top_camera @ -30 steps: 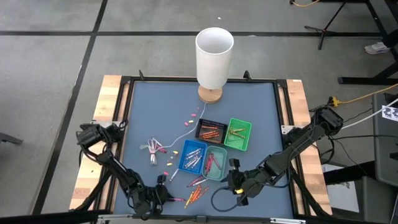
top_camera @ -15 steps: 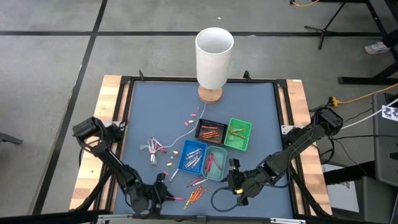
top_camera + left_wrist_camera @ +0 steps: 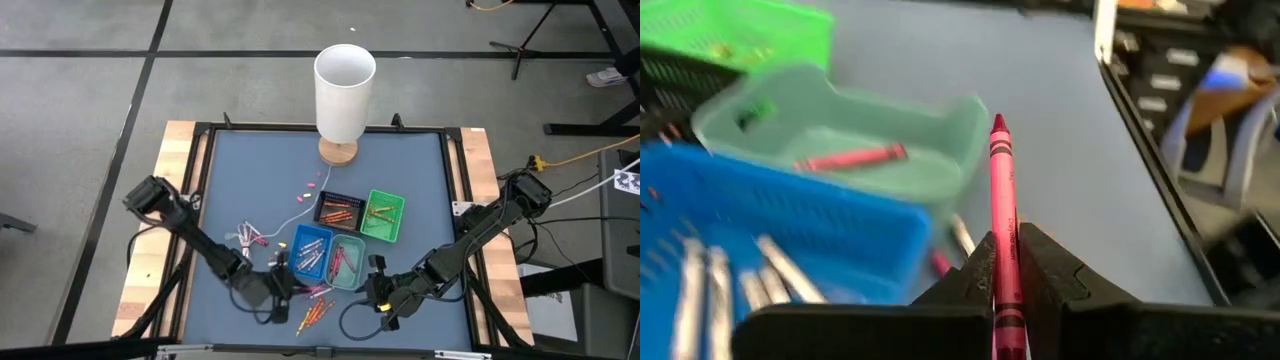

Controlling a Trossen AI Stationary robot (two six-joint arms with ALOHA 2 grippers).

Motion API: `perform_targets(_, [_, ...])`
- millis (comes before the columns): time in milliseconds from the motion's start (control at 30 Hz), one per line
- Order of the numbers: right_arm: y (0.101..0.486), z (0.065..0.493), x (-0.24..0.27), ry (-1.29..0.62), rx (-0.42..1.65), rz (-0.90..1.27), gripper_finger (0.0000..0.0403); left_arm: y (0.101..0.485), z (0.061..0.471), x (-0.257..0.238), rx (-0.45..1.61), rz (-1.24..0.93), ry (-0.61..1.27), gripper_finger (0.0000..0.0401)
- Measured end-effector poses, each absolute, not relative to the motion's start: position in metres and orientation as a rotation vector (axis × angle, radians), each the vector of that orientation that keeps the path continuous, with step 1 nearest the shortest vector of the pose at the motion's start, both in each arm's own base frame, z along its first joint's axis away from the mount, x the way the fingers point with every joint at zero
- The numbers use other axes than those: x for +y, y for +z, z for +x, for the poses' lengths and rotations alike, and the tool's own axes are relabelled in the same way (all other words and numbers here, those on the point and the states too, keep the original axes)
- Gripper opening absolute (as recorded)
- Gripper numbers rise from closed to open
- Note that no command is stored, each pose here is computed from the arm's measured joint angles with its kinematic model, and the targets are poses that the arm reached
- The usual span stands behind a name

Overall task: Sort crayons
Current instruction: Put the red crayon into the light green bin

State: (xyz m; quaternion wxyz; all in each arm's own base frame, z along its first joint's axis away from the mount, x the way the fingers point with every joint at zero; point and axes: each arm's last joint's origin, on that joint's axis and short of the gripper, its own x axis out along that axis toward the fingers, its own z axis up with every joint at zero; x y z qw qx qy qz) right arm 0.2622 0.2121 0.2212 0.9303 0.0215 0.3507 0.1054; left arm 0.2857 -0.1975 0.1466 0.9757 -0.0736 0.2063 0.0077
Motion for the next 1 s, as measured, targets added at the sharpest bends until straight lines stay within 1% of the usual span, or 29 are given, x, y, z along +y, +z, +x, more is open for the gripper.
perform_targets(233, [0.221, 0.262, 0.212, 0.215, 0.718, 0.044, 0.0124, 0.152, 0.315, -0.156, 0.375, -0.181, 0.053, 0.0012])
perform_targets(500, [0.221, 0.262, 0.212, 0.216, 0.718, 0.044, 0.0124, 0.157, 0.334, -0.119, 0.336, -0.245, 0.065, 0.0012])
perform_targets(700, [0.221, 0.262, 0.212, 0.216, 0.718, 0.044, 0.0124, 0.163, 0.342, -0.105, 0.284, -0.289, 0.032, 0.0012])
perform_targets(867, [0.221, 0.262, 0.212, 0.216, 0.718, 0.044, 0.0124, 0.165, 0.344, -0.099, 0.264, -0.299, 0.041, 0.0012])
perform_targets(1000, [0.221, 0.262, 0.212, 0.216, 0.718, 0.044, 0.0124, 0.165, 0.344, -0.098, 0.263, -0.299, 0.043, 0.0032])
